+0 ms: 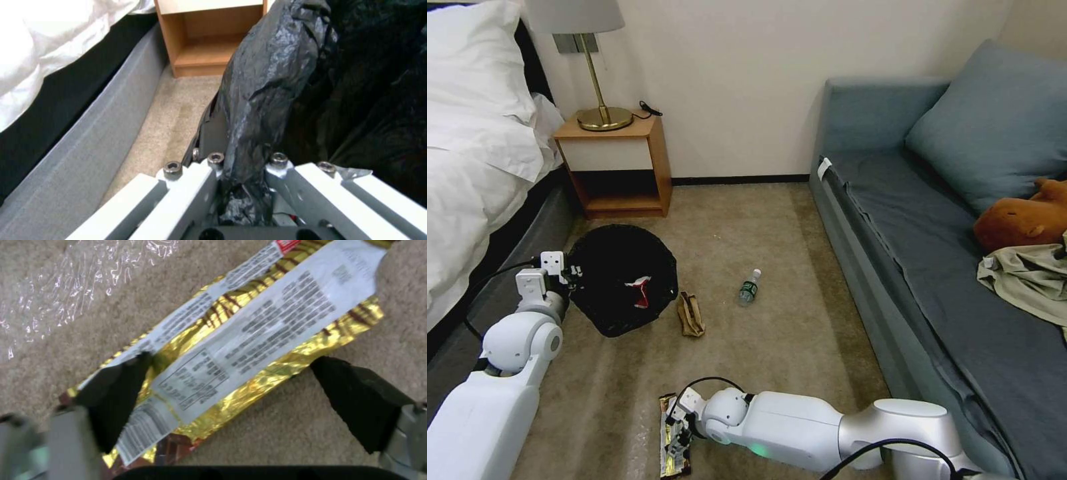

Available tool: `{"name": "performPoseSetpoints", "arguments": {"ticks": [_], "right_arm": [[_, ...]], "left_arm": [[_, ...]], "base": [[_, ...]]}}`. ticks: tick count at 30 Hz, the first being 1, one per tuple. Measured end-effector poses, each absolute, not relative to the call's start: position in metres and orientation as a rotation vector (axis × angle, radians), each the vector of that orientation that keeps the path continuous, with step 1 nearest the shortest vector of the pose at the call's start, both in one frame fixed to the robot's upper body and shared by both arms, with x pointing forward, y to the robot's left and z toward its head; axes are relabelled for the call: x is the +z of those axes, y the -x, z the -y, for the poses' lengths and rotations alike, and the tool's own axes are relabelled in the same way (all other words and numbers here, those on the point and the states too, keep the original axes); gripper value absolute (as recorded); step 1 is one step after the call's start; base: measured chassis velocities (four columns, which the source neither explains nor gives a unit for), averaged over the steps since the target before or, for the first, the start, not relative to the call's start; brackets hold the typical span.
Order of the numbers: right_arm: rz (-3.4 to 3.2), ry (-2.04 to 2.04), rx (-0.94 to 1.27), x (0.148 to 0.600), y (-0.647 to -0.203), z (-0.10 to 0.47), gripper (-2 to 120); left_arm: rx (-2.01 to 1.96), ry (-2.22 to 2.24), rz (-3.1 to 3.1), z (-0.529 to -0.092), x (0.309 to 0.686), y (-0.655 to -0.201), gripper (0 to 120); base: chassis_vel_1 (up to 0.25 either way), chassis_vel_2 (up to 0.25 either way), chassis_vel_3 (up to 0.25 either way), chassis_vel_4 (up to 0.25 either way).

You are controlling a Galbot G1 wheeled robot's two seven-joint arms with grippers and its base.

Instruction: Pick up the trash bin, then pick up the garbage on the floor and place it into the trash bin.

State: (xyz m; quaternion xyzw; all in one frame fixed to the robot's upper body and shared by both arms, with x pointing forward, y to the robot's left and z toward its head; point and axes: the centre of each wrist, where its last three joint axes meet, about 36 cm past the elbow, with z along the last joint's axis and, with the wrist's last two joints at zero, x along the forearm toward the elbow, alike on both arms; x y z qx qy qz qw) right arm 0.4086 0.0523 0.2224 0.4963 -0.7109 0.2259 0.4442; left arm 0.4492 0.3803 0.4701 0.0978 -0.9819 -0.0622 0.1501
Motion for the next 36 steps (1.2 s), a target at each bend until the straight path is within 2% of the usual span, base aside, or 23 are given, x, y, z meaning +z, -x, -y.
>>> {"name": "performPoseSetpoints", "arguments": {"ticks": [2, 5, 6, 8, 10, 12, 13, 16, 20, 23, 25, 36], "right_arm": [[1.762, -1.230, 0.560, 0.222, -0.409, -0.052, 85], [1.763, -1.231, 0.563, 0.222, -0.409, -0.052, 70], [1.763, -1.231, 0.563, 0.222, -0.409, -0.052, 70], [1.764, -1.230, 0.566, 0.222, -0.409, -0.052, 58], [1.765, -1.229, 0.568, 0.222, -0.410, -0.052, 55], [1.764, -1.232, 0.567, 0.222, -0.410, -0.052, 43], [1.764, -1.232, 0.567, 0.222, -0.410, -0.052, 43], [1.763, -1.236, 0.567, 0.223, -0.410, -0.053, 28], [1.764, -1.238, 0.569, 0.224, -0.411, -0.053, 18], [1.778, -1.236, 0.568, 0.227, -0.415, -0.053, 4], [1.785, -1.236, 0.569, 0.229, -0.418, -0.052, 0], [1.866, -1.183, 0.578, 0.246, -0.457, -0.035, 0]], "left_arm": [[-0.178, -0.281, 2.821, -0.380, 0.470, -0.449, 2], [-0.177, -0.281, 2.821, -0.382, 0.468, -0.450, 2], [-0.177, -0.281, 2.821, -0.382, 0.468, -0.450, 2], [-0.178, -0.279, 2.822, -0.383, 0.468, -0.450, 2], [-0.179, -0.279, 2.822, -0.383, 0.468, -0.450, 2], [-0.180, -0.277, 2.823, -0.383, 0.469, -0.450, 2], [-0.180, -0.277, 2.823, -0.383, 0.469, -0.450, 2], [-0.181, -0.279, 2.825, -0.384, 0.468, -0.450, 2], [-0.181, -0.281, 2.823, -0.385, 0.468, -0.450, 2], [-0.182, -0.283, 2.822, -0.386, 0.467, -0.449, 2], [-0.183, -0.284, 2.823, -0.386, 0.467, -0.449, 2], [-0.190, -0.288, 2.825, -0.389, 0.469, -0.446, 2]], "base": [[0.000, 0.000, 0.000, 0.000], [0.000, 0.000, 0.000, 0.000], [0.000, 0.000, 0.000, 0.000], [0.000, 0.000, 0.000, 0.000], [0.000, 0.000, 0.000, 0.000], [0.000, 0.000, 0.000, 0.000], [0.000, 0.000, 0.000, 0.000], [0.000, 0.000, 0.000, 0.000], [0.000, 0.000, 0.000, 0.000], [0.000, 0.000, 0.000, 0.000], [0.000, 0.000, 0.000, 0.000], [0.000, 0.000, 0.000, 0.000]]}}
